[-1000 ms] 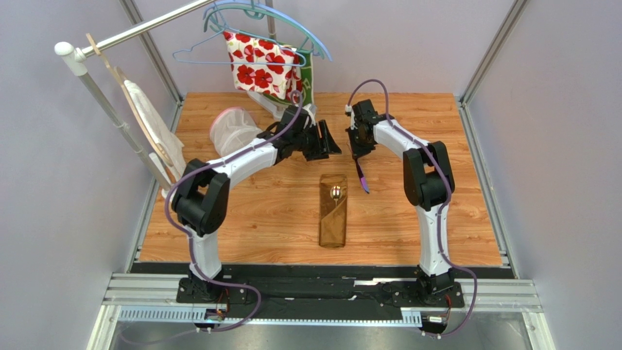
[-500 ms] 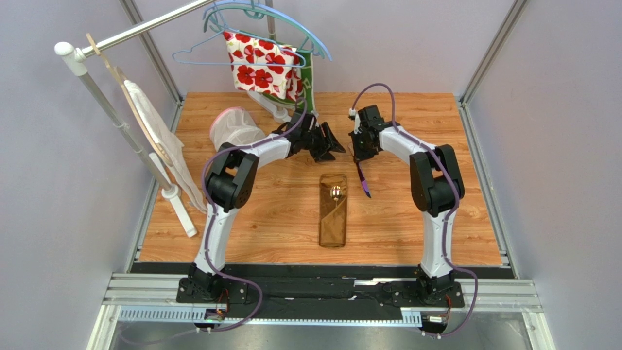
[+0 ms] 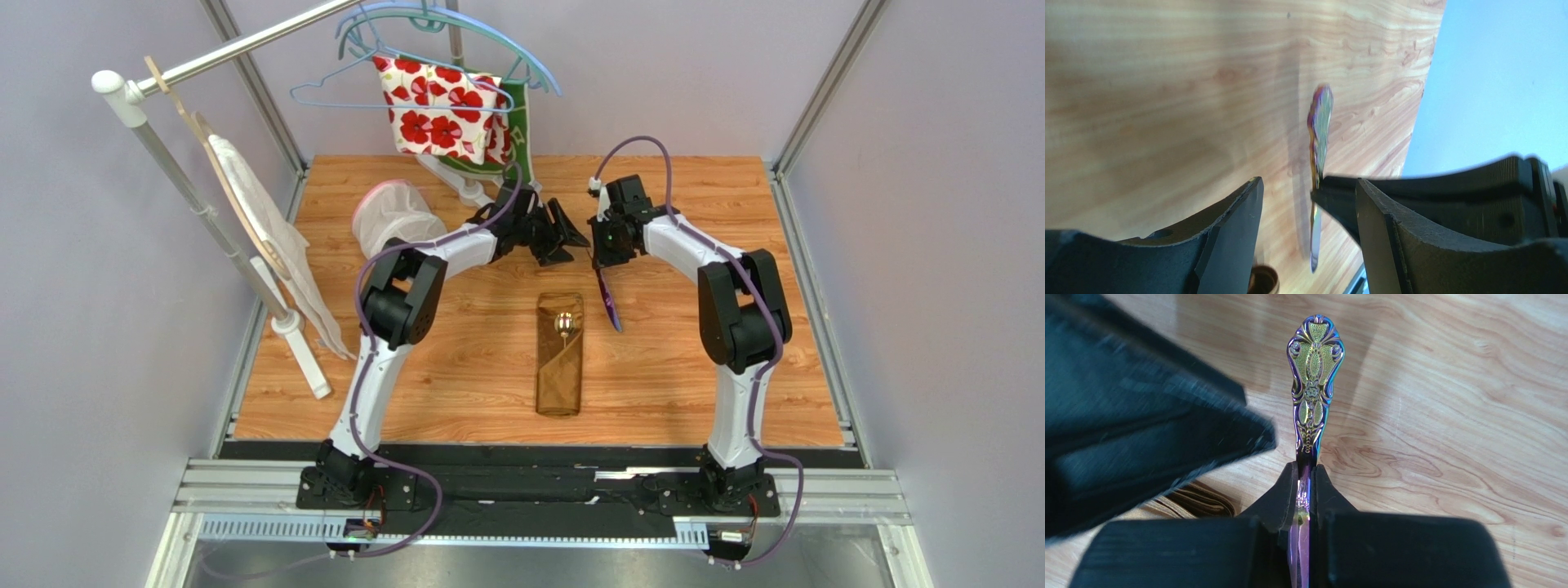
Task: Fold the napkin into a case and place the utensils inside
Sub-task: Pass from the right arm to the left
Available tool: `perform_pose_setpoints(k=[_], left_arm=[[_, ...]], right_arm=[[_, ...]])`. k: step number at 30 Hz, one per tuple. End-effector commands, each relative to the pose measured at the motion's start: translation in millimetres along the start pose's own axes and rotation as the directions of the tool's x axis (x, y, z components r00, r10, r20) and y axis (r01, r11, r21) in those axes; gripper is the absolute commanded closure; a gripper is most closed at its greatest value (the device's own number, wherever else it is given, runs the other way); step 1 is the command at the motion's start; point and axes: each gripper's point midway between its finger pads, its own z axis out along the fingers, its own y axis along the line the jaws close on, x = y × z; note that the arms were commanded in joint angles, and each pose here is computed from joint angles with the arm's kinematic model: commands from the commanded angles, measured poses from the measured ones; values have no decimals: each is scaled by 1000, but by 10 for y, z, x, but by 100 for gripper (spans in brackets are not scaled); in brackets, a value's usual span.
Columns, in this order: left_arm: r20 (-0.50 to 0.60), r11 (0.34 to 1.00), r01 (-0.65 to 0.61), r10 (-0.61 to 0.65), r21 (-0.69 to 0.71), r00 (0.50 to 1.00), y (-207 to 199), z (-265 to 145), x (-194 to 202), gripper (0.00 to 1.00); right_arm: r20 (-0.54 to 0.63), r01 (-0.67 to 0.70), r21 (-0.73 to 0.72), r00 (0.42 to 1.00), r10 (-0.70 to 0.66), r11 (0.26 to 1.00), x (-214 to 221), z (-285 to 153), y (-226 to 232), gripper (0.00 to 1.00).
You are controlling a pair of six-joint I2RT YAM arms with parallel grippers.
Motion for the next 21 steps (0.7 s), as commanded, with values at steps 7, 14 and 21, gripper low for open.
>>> perform_pose_setpoints(k=[7,14,21], left_arm=[[13,997,16,-17,76,1000,-153,342,-90,35],[7,991,20,-21,133,1000,-227,420,-87,66],[32,972,-62,56,225,998,-531,134,-60,100]], right_arm=[[128,11,-68,992,-3,998,-275,-353,240,100],[137,18,-76,991,-8,997,-250,-446,274,100],[75,-88,-43,993,91,995,-67,-648,252,90]])
